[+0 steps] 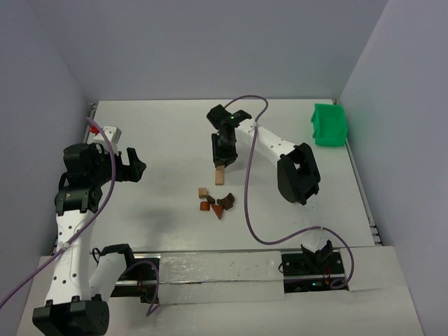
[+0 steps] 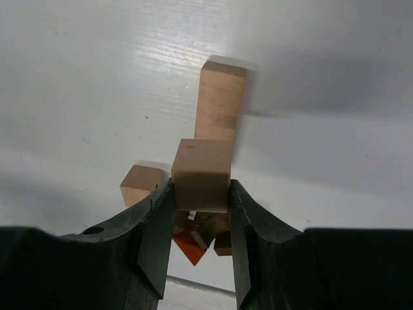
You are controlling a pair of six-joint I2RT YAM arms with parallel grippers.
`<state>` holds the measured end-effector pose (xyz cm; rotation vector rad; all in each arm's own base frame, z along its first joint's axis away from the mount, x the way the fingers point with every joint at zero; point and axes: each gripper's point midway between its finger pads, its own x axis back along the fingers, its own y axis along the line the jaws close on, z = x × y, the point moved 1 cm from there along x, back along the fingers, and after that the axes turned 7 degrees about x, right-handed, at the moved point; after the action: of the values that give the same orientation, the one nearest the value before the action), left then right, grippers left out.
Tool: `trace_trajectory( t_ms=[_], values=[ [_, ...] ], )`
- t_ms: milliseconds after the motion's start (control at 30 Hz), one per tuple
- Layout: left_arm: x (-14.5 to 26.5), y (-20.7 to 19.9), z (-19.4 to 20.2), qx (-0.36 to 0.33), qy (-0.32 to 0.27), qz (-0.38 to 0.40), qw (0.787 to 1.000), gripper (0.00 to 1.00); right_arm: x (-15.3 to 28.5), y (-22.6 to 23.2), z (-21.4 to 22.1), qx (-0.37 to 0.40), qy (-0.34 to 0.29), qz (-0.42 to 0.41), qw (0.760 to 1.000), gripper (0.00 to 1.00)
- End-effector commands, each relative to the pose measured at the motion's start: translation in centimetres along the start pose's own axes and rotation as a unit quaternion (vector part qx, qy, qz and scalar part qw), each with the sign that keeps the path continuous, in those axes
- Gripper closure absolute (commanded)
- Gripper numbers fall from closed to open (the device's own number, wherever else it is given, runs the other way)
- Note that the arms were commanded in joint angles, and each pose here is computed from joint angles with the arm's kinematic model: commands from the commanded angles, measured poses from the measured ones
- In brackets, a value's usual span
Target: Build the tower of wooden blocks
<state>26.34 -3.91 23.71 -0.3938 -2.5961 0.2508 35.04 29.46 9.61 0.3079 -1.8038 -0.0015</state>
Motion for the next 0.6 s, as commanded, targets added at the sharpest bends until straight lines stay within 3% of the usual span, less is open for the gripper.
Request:
trace_trajectory(
  t_ms=[0,567],
  values=[
    [0.0,0.0,-1.4,-0.006,-0.025,-0.005,1.0,0.01,-0.5,0.5,-0.5,-0.004,-0.015,0.01,1.0,1.0],
    [0.1,0.0,-1.3,-0.008,-0.028,-0.004,1.0,0.01,-2.8,-0.1,-0.4,-0.006,0.001,0.028,1.0,1.0]
  ],
)
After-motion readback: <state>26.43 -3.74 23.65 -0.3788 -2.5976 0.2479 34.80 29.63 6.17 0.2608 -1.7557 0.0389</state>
